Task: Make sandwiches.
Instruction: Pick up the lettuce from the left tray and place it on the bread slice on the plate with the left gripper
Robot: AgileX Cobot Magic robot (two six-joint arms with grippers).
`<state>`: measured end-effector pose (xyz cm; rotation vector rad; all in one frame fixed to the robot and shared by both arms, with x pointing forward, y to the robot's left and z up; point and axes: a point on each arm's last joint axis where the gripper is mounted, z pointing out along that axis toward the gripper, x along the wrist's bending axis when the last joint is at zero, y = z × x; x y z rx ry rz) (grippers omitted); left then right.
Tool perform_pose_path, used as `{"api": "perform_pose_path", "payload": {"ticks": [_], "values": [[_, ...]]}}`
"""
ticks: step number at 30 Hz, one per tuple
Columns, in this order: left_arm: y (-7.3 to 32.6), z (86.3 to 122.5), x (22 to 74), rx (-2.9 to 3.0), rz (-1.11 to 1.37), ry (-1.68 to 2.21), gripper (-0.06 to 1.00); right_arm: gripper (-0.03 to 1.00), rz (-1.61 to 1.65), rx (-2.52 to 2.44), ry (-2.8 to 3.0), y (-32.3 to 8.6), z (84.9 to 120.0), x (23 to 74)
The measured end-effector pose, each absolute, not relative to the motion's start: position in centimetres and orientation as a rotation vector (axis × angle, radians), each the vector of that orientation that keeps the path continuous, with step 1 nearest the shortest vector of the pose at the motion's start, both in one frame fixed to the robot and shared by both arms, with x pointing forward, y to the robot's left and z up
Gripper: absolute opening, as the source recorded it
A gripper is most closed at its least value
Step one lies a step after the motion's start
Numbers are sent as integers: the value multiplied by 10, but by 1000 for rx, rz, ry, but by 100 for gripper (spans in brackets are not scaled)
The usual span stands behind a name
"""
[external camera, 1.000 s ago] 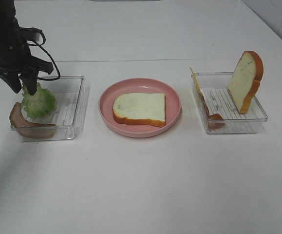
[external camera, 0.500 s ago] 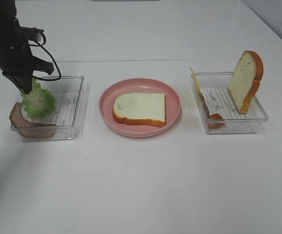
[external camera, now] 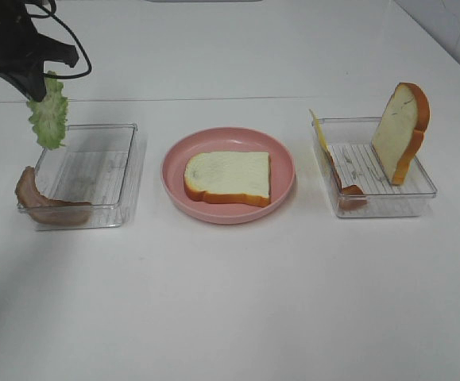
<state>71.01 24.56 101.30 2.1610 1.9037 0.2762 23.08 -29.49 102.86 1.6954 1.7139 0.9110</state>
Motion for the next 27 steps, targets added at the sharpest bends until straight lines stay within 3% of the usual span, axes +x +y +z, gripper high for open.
{"api": "perform_pose_path", "payload": {"ticks": [7, 18, 27], "values": [[225, 1030, 709, 2115, 217, 1825, 0, 79, 911, 1695, 1714, -295, 1029, 231], [134, 1056, 688, 2136, 24, 1538, 0, 79, 911, 1695, 1714, -295, 1029, 231], [86, 1059, 670, 2157, -75, 1382, 0, 79, 911, 1695, 1714, -295, 1029, 231]]}}
